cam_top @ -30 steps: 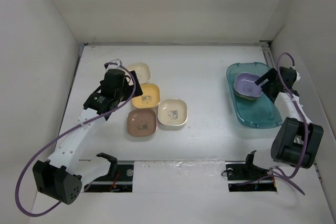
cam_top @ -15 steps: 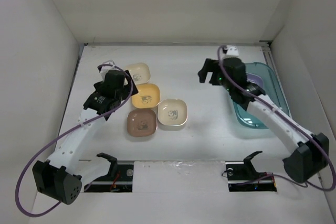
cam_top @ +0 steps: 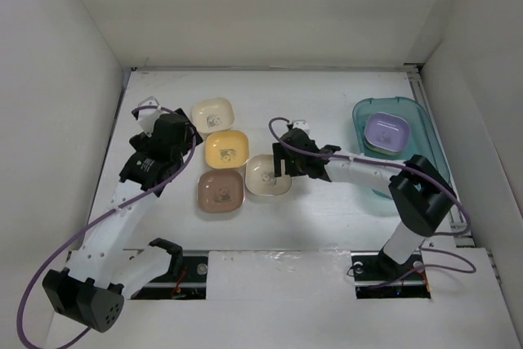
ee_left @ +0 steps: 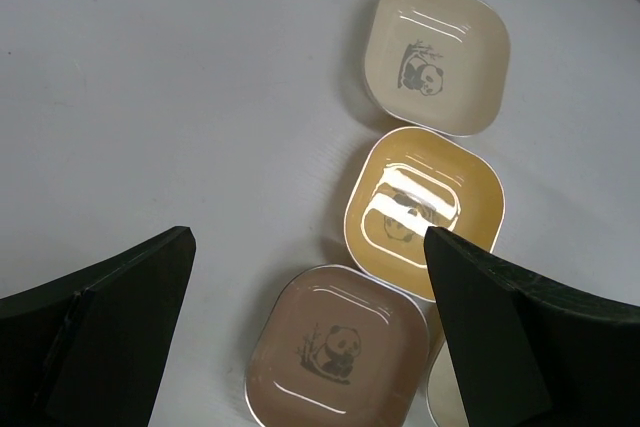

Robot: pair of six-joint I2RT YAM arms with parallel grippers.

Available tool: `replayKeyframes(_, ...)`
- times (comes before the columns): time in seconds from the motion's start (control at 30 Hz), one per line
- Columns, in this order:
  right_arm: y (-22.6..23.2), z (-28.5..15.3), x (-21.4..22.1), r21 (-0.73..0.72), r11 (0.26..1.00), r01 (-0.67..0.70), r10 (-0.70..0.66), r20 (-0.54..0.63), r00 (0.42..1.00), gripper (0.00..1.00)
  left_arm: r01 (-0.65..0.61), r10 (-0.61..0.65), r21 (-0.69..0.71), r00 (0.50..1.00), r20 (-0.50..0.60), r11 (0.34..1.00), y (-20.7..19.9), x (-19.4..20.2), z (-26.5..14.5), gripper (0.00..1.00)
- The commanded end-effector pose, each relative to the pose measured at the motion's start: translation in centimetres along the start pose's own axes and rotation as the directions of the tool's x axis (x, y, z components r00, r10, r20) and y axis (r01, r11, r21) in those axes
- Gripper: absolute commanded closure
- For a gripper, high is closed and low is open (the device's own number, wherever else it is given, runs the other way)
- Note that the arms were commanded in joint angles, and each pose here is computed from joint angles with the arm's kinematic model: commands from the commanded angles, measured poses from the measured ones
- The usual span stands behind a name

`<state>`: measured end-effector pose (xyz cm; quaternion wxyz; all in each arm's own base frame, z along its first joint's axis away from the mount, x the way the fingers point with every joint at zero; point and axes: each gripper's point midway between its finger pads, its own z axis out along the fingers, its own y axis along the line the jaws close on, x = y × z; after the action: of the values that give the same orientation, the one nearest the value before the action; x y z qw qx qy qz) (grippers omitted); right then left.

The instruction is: Place the plates into the plastic bin on the countertop

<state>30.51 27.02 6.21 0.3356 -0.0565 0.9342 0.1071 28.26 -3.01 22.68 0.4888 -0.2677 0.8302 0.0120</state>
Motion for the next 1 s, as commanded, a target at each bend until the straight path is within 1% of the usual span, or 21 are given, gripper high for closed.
replayKeyframes(0.0,0.2,0.8,-0.8,0.019,0.999,-0.051,0.051,0.037,0.998,0.13,0.018,-0.018,-0.012,1.0,0.022,1.0,-0.2,-1.0,-0.2,0.0)
replayKeyframes(0.03,0.3,1.1,-0.4,0.016,0.999,-0.048,0.048,0.022,0.999,0.16,0.018,-0.018,-0.012,1.0,0.022,1.0,-0.2,-1.0,-0.2,0.0)
replayKeyframes(0.07,-0.3,1.7,0.2,0.031,0.998,-0.059,0.059,0.011,0.998,0.24,0.018,-0.018,-0.012,1.0,0.022,1.0,-0.2,-1.0,-0.2,0.0)
replayKeyframes(0.13,-0.7,1.9,0.2,0.029,0.997,-0.069,0.069,0.008,0.998,0.35,0.009,-0.009,-0.013,1.0,0.022,1.0,-0.1,-1.0,-0.2,0.0)
replayKeyframes(0.17,-1.1,2.3,0.9,0.036,0.997,-0.07,0.071,-0.013,0.997,0.38,0.009,-0.009,-0.013,1.0,0.022,1.0,-0.1,-1.0,-0.2,0.0)
replayKeyframes(0.2,-1.3,2.4,0.5,0.036,0.996,-0.08,0.08,-0.003,0.997,0.49,0.009,-0.009,-0.013,1.0,0.022,1.0,-0.1,-1.0,-0.2,0.0)
replayKeyframes(0.27,-2.5,2.5,0.9,0.047,0.994,-0.098,0.099,-0.02,0.995,0.64,0.009,-0.009,-0.013,1.0,0.022,1.0,-0.1,-1.0,-0.2,0.0)
replayKeyframes(0.3,-2.7,2.6,0.5,0.047,0.993,-0.108,0.108,-0.011,0.994,0.86,0.009,-0.009,-0.006,1.0,0.016,1.0,-0.3,-0.9,-0.2,0.0)
replayKeyframes(0.33,-3.7,2.3,0.2,0.07,0.989,-0.134,0.134,-0.001,0.991,0.96,0.009,-0.009,-0.006,1.0,0.016,1.0,-0.3,-0.9,-0.2,0.0)
replayKeyframes(0.37,-4.5,2.2,0.3,0.08,0.986,-0.144,0.144,0.0,0.99,1.0,0.009,-0.009,-0.006,1.0,0.016,1.0,-0.3,-0.9,-0.2,0.0)
replayKeyframes(0.5,-7.3,-0.1,-2.1,0.115,0.971,-0.207,0.201,0.068,0.977,1.0,0.009,-0.009,-0.006,1.0,0.016,1.0,-0.3,-0.9,-0.2,0.0)
replayKeyframes(0.53,-7.8,-1.6,-3.3,0.106,0.975,-0.197,0.187,0.098,0.977,1.0,0.0,0.001,-0.006,1.0,0.016,1.0,-0.2,-0.9,-0.2,0.0)
replayKeyframes(0.67,-11.3,-6.2,-9.3,0.115,0.963,-0.243,0.211,0.236,0.948,1.0,-0.001,0.001,-0.006,1.0,0.016,1.0,-0.2,-0.9,-0.2,0.0)
replayKeyframes(0.7,-13.6,-7.5,-11.6,0.126,0.949,-0.289,0.244,0.286,0.926,1.0,-0.006,0.006,-0.011,1.0,0.01,1.0,-0.3,-0.7,0.0,0.0)
replayKeyframes(0.73,-14.9,-9.0,-13.0,0.127,0.942,-0.31,0.256,0.325,0.91,1.0,-0.006,0.006,-0.011,1.0,0.01,1.0,-0.3,-0.7,0.0,0.0)
replayKeyframes(0.77,-16.5,-9.9,-13.9,0.142,0.937,-0.32,0.256,0.347,0.902,1.0,-0.006,0.006,-0.004,1.0,0.004,1.0,-0.4,-0.6,-0.1,0.0)
replayKeyframes(0.8,-19.6,-10.8,-14.7,0.164,0.915,-0.369,0.289,0.372,0.882,1.0,-0.015,0.015,-0.004,1.0,0.004,1.0,-0.3,-0.6,-0.1,0.0)
replayKeyframes(0.83,-21.1,-11.6,-15.8,0.17,0.905,-0.39,0.297,0.402,0.866,1.0,-0.01,0.01,0.008,1.0,0.004,1.0,-0.6,-0.7,-0.1,0.0)
replayKeyframes(0.9,-24.5,-12.9,-16.9,0.21,0.889,-0.407,0.288,0.437,0.852,1.0,-0.024,0.024,0.013,1.0,-0.01,1.0,-0.8,-0.4,0.1,0.0)
replayKeyframes(0.93,-27.5,-14.0,-17.7,0.243,0.863,-0.443,0.295,0.469,0.832,1.0,-0.033,0.033,0.013,0.999,-0.01,0.999,-0.7,-0.4,0.1,0.0)
replayKeyframes(0.97,-29.2,-13.5,-17.1,0.28,0.85,-0.446,0.299,0.439,0.847,1.0,-0.032,0.033,0.022,0.999,-0.015,0.999,-1.1,-0.2,0.3,0.0)
